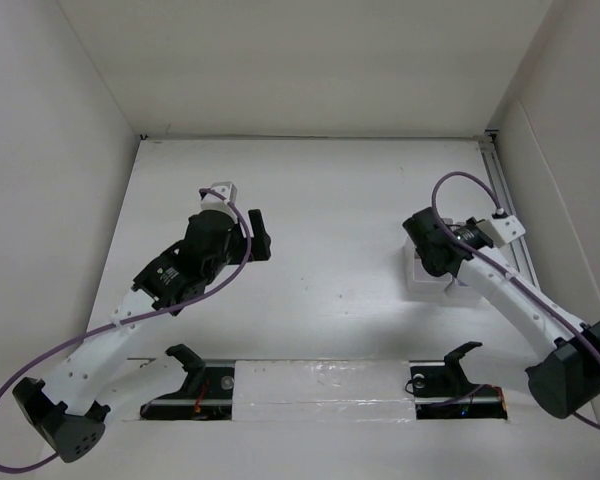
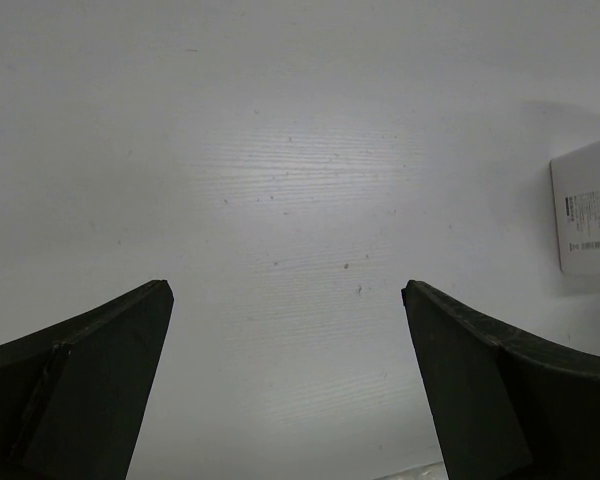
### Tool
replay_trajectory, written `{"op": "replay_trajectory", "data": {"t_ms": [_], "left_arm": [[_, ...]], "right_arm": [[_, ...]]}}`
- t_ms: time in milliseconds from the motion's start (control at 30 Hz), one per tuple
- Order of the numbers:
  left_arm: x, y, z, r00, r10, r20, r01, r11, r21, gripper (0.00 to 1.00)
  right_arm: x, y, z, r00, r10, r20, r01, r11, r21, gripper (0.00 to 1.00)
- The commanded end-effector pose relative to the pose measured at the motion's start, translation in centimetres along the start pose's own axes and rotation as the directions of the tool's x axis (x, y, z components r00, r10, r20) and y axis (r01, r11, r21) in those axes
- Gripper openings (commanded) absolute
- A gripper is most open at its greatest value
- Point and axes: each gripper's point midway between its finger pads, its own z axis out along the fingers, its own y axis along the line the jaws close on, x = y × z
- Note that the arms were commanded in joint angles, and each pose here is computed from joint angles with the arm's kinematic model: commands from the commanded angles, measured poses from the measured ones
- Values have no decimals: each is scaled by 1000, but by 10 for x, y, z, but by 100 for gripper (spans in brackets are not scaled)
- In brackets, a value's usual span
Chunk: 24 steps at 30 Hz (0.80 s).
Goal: Sort the stationery into containers
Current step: Place the scissors in the storage box.
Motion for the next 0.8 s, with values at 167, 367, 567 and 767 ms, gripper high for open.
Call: {"op": "replay_trajectory", "data": {"t_ms": [167, 367, 567, 767], "left_arm": [[-4, -4, -1, 1000, 11, 22, -12, 999, 32, 100], [-4, -4, -1, 1000, 11, 22, -12, 999, 32, 100], [-6, -5, -1, 1000, 9, 30, -10, 999, 36, 100], [-5, -6, -1, 1000, 9, 25, -10, 999, 44, 100]], "right_arm": [[-13, 9, -4, 994, 0, 107, -4, 999, 37, 0], [-2, 13, -5, 994, 8, 105, -11, 1000, 24, 0], [9, 11, -2, 994, -21, 108, 17, 999, 37, 0], [14, 9, 0, 994, -16, 110, 11, 999, 43, 0]]}}
